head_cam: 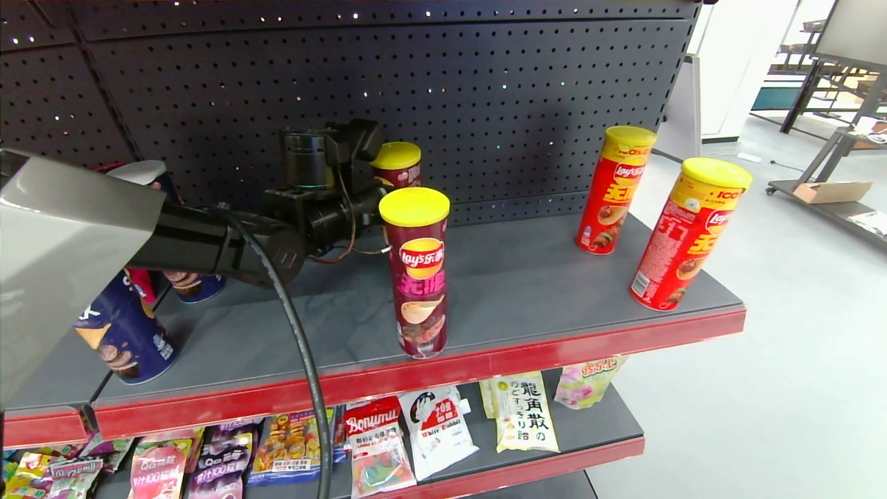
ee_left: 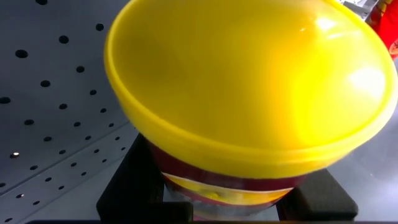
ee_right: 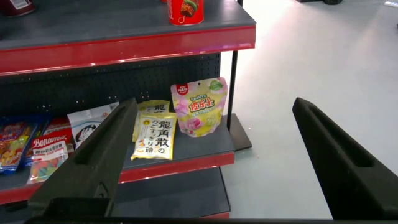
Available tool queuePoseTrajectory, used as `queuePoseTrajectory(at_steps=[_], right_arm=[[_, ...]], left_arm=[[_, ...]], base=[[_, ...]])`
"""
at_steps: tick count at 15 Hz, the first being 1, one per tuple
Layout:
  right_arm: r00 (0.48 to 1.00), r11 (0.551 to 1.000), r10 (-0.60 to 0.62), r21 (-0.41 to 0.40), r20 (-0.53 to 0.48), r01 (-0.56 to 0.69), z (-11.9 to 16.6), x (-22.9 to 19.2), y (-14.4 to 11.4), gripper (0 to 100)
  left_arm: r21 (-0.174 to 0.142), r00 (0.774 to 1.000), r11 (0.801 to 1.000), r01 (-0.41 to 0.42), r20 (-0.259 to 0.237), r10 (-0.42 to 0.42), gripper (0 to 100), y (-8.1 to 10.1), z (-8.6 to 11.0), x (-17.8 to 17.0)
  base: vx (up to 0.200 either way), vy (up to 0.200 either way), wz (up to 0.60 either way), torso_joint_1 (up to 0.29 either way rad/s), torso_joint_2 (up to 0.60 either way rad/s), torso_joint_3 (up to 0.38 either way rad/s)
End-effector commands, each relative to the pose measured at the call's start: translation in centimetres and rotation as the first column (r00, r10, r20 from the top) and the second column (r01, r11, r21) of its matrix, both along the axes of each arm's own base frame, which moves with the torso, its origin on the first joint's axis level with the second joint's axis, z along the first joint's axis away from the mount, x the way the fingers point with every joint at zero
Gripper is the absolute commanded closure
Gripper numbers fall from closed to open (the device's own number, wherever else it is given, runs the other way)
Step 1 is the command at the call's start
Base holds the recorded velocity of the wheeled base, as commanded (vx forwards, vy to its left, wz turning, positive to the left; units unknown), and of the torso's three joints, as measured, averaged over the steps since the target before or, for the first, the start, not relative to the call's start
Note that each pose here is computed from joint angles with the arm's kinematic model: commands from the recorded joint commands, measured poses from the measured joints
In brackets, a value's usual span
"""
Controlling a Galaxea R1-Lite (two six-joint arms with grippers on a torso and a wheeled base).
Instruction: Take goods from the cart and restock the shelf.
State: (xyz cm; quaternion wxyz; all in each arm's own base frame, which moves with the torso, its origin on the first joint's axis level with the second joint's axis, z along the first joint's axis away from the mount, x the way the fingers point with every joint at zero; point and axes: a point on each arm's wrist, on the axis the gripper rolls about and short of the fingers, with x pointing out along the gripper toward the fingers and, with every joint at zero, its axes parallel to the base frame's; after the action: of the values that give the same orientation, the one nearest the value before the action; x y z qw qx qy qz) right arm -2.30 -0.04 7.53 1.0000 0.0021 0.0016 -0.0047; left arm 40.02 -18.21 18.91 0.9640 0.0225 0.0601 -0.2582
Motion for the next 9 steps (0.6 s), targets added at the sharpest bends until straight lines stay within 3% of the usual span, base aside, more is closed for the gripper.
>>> queuePoseTrajectory(at_steps=[1,9], right_arm=[[1.000,1.000,0.000,0.000,-0.001,0.000,-0.01,0.01,0.00,0],[1.000,1.000,0.000,0.000,-0.001,0.000,-0.01,0.01,0.00,0]], left_arm=[[0.006,1.000,1.000,-0.001,-0.003,0.001,100,0.02,-0.03,-0.03],[0.022,1.000,1.000,-0.010,-0.011,0.010,100,0.08,0.02,-0.11]], base=[[0.000,0.000,0.00,0.000,0.00,0.000],[0.000,0.000,0.00,0.000,0.00,0.000]])
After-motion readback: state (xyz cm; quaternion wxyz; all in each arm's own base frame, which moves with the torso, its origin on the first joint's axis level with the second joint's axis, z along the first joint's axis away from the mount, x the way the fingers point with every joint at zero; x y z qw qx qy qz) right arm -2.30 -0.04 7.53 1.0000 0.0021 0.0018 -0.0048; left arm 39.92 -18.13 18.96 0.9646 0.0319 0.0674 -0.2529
